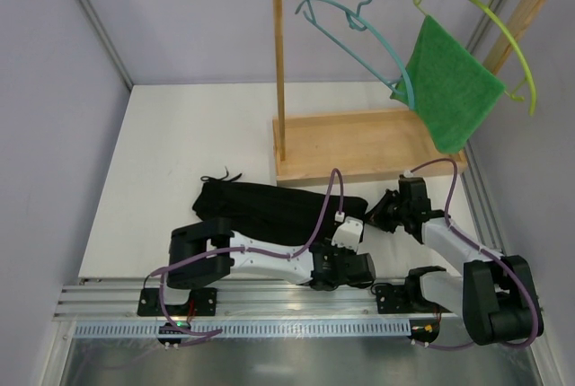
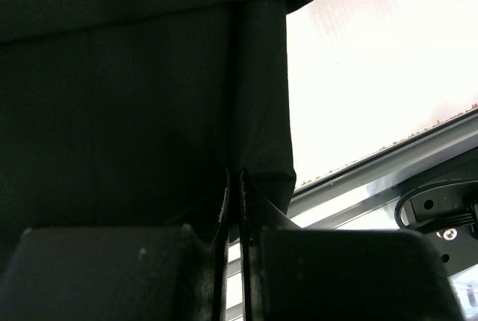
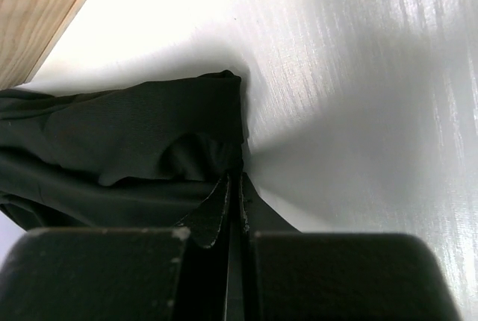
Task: Place the trousers on the hanger
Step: Fold the trousers
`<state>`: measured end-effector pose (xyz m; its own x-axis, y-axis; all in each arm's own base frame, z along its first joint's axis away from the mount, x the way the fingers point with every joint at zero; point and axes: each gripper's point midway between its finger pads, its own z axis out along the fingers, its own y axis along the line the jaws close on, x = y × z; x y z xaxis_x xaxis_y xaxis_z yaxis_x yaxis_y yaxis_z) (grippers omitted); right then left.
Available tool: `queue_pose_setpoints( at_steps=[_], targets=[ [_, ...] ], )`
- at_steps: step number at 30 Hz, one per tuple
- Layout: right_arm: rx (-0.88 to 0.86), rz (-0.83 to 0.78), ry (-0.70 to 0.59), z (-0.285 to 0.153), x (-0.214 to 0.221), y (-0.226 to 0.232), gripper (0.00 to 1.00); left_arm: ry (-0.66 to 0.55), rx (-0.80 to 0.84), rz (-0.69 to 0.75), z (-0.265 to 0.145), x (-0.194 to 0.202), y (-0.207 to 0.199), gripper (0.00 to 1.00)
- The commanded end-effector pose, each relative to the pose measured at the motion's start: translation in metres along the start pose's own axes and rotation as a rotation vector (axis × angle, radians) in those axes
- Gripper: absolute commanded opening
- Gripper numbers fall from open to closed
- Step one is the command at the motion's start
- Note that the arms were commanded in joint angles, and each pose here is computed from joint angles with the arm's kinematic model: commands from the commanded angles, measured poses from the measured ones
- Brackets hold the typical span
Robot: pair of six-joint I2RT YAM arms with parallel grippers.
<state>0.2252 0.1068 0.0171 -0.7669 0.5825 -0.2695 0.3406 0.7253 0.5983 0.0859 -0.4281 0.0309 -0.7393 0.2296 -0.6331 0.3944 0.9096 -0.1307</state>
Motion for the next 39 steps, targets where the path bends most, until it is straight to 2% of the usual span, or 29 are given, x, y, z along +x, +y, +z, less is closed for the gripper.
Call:
queue_pose_setpoints(
  at_steps=[1,10,16,24,26,27,30,35,38,39],
  targets=[
    [0.017,-0.087,-0.201,-0.006,-0.056,0.015,0.04,0.044,-0.011,0.023,-0.013,0.017,0.009,0.00],
    [0.031,-0.138,-0.222,-0.005,-0.071,0.022,0.04,0.039,0.004,0.023,-0.014,0.018,0.005,0.00],
    [0.050,-0.165,-0.242,-0.008,-0.080,0.023,0.15,0.037,0.005,0.016,-0.015,0.017,0.004,0.00],
    [0.027,-0.192,-0.227,-0.011,-0.083,0.033,0.17,0.031,0.014,0.008,-0.014,0.011,-0.005,0.01],
    [0.007,-0.199,-0.208,-0.015,-0.077,0.036,0.17,0.030,0.009,0.010,-0.016,0.006,-0.010,0.09],
    [0.011,-0.196,-0.198,-0.019,-0.072,0.035,0.18,0.024,0.008,0.011,-0.016,0.001,-0.011,0.17],
    [-0.002,-0.200,-0.175,-0.032,-0.060,0.035,0.20,0.001,0.024,0.017,-0.024,-0.022,-0.019,0.34],
    [-0.102,-0.188,-0.144,-0.050,-0.037,0.046,0.22,-0.046,0.063,-0.042,-0.055,-0.082,-0.015,0.41],
    [-0.151,-0.180,-0.136,-0.058,-0.028,0.053,0.23,-0.048,0.056,-0.086,-0.062,-0.102,0.008,0.42],
    [-0.183,-0.166,-0.116,-0.058,-0.021,0.059,0.23,-0.047,0.023,-0.115,-0.066,-0.114,0.029,0.42]
  ],
)
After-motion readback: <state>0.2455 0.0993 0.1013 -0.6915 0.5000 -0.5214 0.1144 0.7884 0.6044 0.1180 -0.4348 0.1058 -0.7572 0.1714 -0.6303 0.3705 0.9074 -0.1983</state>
